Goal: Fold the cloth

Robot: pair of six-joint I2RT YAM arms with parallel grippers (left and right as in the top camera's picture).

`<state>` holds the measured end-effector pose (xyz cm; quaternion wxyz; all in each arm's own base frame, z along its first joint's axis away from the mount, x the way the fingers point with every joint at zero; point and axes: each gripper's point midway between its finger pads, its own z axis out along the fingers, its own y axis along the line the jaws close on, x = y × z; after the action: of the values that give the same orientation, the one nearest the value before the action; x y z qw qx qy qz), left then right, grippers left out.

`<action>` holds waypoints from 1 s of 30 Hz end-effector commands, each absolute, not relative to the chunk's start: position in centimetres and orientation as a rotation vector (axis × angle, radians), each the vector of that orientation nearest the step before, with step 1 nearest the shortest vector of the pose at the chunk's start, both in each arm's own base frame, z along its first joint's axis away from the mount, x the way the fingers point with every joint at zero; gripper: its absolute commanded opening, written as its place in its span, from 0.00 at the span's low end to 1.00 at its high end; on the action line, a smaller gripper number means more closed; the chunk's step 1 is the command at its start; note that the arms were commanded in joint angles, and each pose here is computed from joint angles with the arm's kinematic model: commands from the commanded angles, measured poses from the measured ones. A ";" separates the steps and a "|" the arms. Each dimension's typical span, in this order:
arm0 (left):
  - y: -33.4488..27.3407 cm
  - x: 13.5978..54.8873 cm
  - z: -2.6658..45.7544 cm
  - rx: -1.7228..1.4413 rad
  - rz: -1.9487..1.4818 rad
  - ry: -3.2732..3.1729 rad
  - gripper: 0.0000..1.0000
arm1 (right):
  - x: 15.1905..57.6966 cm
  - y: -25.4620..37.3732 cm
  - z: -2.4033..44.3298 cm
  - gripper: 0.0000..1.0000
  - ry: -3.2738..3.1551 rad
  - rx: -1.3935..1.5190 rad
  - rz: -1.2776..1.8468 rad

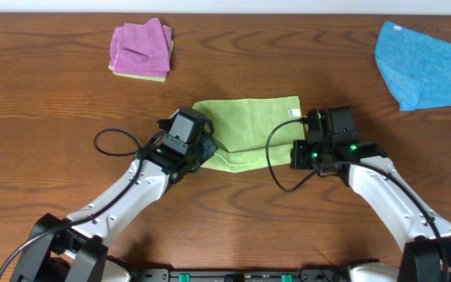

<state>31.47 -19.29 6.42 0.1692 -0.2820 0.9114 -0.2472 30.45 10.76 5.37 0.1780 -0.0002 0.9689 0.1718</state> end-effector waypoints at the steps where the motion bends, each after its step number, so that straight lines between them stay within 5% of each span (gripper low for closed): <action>1: -18.4 32.5 6.9 -0.800 -0.639 2.543 0.06 | 31.5 10.4 5.6 0.02 2.702 -0.041 0.418; 30: -16.5 40.6 7.2 -0.810 -0.649 2.241 0.06 | 37.2 10.1 2.6 0.01 2.569 -0.056 0.314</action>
<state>39.51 -17.14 6.43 0.3130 -0.3151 0.8608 -0.2485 36.65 10.34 3.01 0.2662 -0.0157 0.9542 0.1353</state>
